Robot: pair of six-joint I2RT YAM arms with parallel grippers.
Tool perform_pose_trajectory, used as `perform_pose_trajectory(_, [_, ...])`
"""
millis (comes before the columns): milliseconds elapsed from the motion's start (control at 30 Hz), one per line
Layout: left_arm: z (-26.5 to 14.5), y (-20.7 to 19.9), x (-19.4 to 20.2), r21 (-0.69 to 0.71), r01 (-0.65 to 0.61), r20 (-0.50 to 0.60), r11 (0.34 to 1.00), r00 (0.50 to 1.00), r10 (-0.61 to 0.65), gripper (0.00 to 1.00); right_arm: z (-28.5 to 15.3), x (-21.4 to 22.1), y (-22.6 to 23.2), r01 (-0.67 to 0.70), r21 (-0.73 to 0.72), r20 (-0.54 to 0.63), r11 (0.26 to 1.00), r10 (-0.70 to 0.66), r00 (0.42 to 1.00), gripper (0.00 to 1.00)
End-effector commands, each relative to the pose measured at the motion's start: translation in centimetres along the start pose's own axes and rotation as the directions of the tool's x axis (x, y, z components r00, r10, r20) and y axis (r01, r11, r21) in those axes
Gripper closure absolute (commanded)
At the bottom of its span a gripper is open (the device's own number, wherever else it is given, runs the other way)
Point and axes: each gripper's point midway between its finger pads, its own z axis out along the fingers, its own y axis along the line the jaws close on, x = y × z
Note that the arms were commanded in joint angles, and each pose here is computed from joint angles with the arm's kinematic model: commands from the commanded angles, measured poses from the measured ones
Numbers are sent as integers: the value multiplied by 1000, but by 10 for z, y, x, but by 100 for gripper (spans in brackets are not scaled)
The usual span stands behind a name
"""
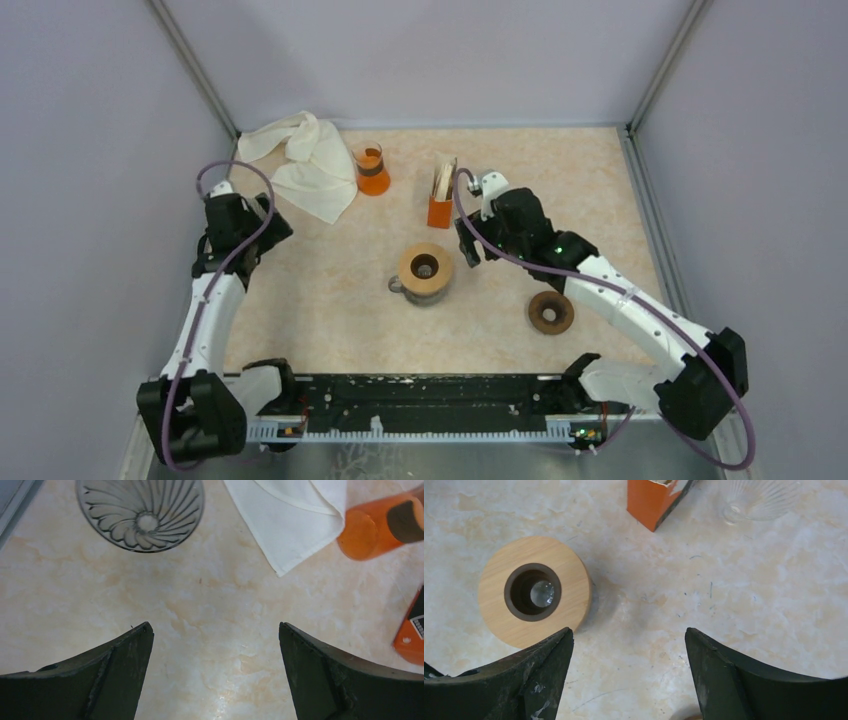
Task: Place the coffee filter in the dripper
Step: Pick up the coffee dripper from the corner of the board.
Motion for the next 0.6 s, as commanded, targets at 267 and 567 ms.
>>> perform_pose_trajectory(267, [25, 55, -25, -67, 338, 55, 939, 941, -335, 1, -26, -25, -22, -27, 91, 204, 996, 8, 979, 14])
perform_pose_trajectory(567, [53, 98, -28, -97, 557, 81, 825, 830, -551, 10, -33, -26, -24, -42, 98, 257, 994, 15, 966, 12])
